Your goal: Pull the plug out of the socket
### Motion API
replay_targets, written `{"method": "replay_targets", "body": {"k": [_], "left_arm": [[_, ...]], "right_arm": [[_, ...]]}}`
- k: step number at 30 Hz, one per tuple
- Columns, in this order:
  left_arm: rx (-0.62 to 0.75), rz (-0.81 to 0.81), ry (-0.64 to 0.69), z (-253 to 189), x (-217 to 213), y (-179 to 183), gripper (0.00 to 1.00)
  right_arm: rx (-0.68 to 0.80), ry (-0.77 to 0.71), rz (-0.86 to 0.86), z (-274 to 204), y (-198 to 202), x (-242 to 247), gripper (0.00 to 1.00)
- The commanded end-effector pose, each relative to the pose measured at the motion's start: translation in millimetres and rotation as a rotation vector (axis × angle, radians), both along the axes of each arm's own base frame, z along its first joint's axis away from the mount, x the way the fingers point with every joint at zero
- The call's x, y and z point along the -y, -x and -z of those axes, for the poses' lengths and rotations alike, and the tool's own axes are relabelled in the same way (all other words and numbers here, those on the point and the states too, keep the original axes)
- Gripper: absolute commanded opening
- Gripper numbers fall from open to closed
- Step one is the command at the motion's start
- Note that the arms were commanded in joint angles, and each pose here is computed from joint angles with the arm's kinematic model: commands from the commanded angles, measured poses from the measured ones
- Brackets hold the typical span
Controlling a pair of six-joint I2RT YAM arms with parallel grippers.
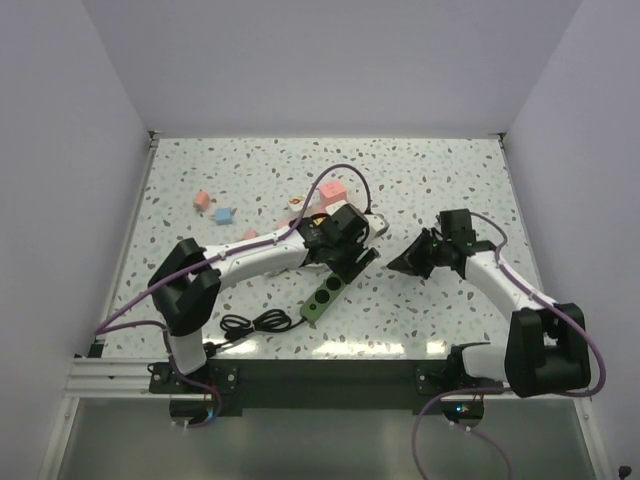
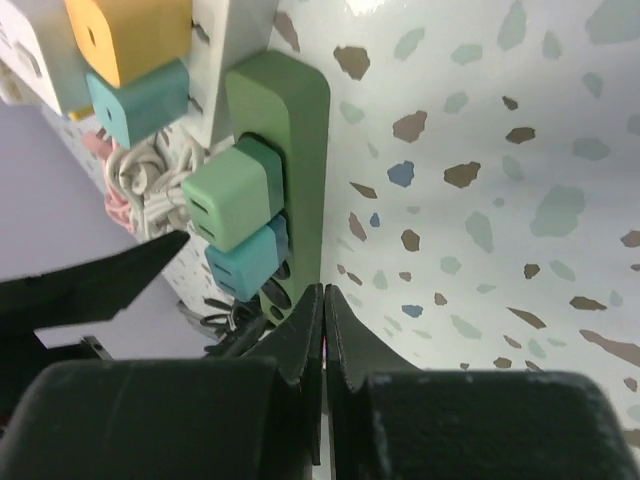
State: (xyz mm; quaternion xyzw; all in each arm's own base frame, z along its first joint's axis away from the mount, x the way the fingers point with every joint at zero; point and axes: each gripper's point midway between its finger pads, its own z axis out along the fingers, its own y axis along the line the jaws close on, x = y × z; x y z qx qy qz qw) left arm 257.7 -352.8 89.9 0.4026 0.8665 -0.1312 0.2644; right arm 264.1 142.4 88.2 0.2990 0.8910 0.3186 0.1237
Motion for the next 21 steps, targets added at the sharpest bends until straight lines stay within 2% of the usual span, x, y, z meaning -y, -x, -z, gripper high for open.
{"method": "replay_targets", "body": {"k": [1, 2, 3, 5, 6, 8, 9, 10, 20, 21], "left_arm": [[0.018, 0.008, -0.001, 5, 1, -4, 0.70], [0.015, 0.016, 0.001, 9, 3, -4, 0.67], [0.003, 0.025, 0.008, 13, 6, -2, 0.56], [-0.002, 0.028, 0.012, 18, 9, -3, 0.42], [-0.021, 0.041, 0.028, 19, 14, 0, 0.26], [-0.052, 0.050, 0.039, 26, 19, 3, 0.14], [-0.063, 0.049, 0.041, 28, 19, 5, 0.03], [-0.069, 0.047, 0.047, 30, 21, 6, 0.00], [-0.051, -0.094, 0.167, 10, 64, -28, 0.00], [-0.050, -0.094, 0.195, 0, 72, -32, 0.00]], "right_arm": [[0.168, -0.173, -0.058, -13, -1, -23, 0.00], [0.188, -0.221, -0.070, -20, 4, -28, 0.00], [0.229, -0.243, -0.087, -17, 6, -31, 0.00], [0.244, -0.264, -0.114, -17, 12, -37, 0.00], [0.289, -0.291, -0.144, -24, 12, -41, 0.00], [0.279, -0.303, -0.159, -18, 19, -46, 0.00], [0.307, -0.312, -0.174, -21, 17, -49, 0.00], [0.310, -0.324, -0.196, -20, 22, -54, 0.00], [0.289, -0.319, -0.217, 3, 31, -79, 0.00], [0.288, -0.316, -0.218, 4, 30, -80, 0.04]]}}
